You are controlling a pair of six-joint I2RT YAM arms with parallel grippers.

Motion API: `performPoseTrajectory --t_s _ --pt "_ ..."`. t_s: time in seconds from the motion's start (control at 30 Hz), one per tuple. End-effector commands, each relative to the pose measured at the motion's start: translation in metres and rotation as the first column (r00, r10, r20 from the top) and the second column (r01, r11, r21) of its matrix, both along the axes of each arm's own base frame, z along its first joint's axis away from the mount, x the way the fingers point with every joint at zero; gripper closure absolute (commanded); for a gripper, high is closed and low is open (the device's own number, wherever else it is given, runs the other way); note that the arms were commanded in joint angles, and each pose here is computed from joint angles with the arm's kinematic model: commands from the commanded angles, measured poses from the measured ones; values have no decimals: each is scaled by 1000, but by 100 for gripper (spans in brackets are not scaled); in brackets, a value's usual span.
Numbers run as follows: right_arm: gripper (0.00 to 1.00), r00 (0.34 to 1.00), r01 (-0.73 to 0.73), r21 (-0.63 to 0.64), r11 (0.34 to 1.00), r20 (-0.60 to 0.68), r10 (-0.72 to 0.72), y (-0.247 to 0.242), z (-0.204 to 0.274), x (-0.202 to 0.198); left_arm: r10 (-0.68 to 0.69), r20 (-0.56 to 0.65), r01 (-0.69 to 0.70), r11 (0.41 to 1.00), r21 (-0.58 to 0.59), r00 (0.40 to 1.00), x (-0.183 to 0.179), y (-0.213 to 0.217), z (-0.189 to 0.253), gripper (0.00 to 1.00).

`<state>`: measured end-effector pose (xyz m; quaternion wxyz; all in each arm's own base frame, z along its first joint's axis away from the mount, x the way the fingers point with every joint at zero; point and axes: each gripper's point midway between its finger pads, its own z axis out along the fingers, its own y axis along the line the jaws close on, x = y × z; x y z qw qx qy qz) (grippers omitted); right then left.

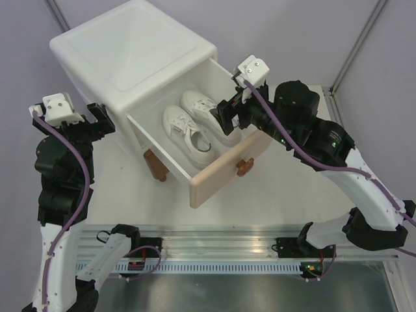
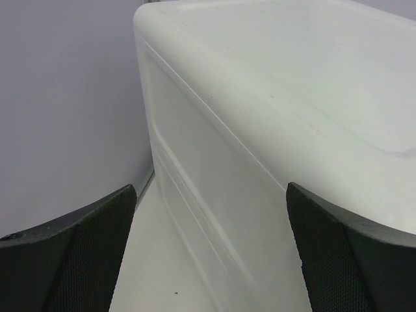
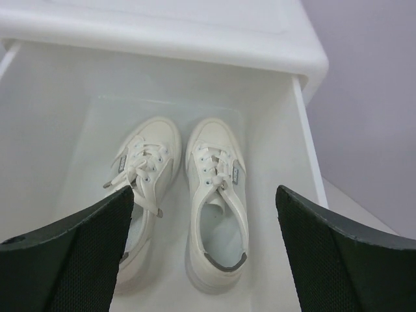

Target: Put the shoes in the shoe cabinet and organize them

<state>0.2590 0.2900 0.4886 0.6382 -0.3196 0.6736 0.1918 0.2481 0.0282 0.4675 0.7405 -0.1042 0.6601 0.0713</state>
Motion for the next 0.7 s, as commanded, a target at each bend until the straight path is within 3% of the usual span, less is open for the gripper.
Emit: performPoseTrajectory --t_s 0.0,0.1,0.4,0.67 --pt "6 997 -8 202 979 83 -9 -11 46 -12 -29 28 28 999 37 999 -5 -3 10 0" --pt "2 993 -1 263 965 111 -29 -34 55 -25 -33 29 31 999 41 999 -7 -4 12 0" --pt "2 999 -21 276 961 52 7 -64 30 -55 -46 12 46 999 25 999 -11 -5 13 0" --pt "2 994 -77 222 972 -61 92 -78 -35 -86 -13 90 19 998 -62 996 -38 4 19 0"
